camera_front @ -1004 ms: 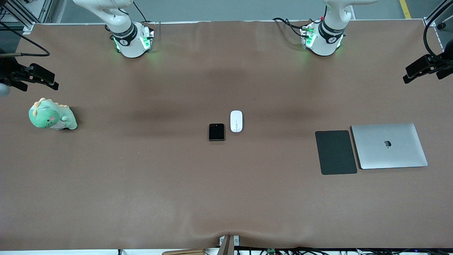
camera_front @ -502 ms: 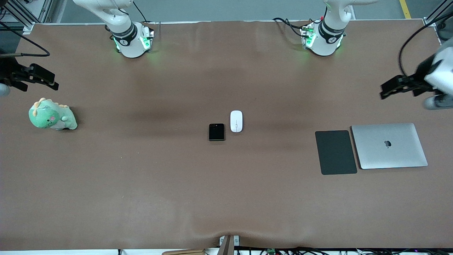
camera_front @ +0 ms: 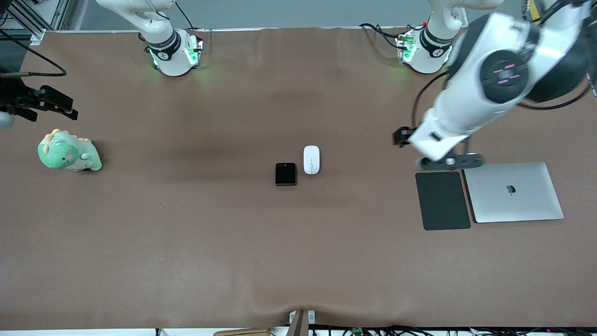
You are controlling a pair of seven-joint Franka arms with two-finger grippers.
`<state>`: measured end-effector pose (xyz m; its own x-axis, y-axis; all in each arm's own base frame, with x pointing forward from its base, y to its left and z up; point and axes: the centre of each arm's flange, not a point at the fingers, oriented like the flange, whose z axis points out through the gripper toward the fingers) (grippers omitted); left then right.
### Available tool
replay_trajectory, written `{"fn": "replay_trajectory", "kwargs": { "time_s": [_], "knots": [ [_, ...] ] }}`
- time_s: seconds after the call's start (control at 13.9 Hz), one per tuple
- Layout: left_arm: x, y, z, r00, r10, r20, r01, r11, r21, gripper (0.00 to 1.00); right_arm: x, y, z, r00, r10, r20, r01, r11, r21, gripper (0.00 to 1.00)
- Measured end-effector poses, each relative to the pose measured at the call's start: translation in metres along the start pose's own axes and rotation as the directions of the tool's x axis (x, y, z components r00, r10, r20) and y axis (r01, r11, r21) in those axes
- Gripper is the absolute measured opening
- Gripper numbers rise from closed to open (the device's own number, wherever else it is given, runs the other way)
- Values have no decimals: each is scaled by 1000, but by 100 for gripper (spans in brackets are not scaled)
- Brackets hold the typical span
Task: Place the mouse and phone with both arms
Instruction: 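Reach the left gripper to the white mouse while the right gripper moves out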
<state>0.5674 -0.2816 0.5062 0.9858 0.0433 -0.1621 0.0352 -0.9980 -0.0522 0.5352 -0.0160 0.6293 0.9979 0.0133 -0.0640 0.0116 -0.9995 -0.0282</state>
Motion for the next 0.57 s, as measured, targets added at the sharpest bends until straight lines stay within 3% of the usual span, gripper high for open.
{"fn": "replay_trajectory", "kwargs": {
  "time_s": [0.29, 0.57],
  "knots": [
    [-8, 95, 63, 998, -63, -14, 63, 998, -14, 100, 3, -3, 5, 1000, -7, 10, 7, 1000, 0, 100],
    [-8, 152, 128, 998, -56, -20, 55, 998, -40, 100, 9, -30, 14, 998, -57, 28, 57, 998, -1, 100]
  ]
}}
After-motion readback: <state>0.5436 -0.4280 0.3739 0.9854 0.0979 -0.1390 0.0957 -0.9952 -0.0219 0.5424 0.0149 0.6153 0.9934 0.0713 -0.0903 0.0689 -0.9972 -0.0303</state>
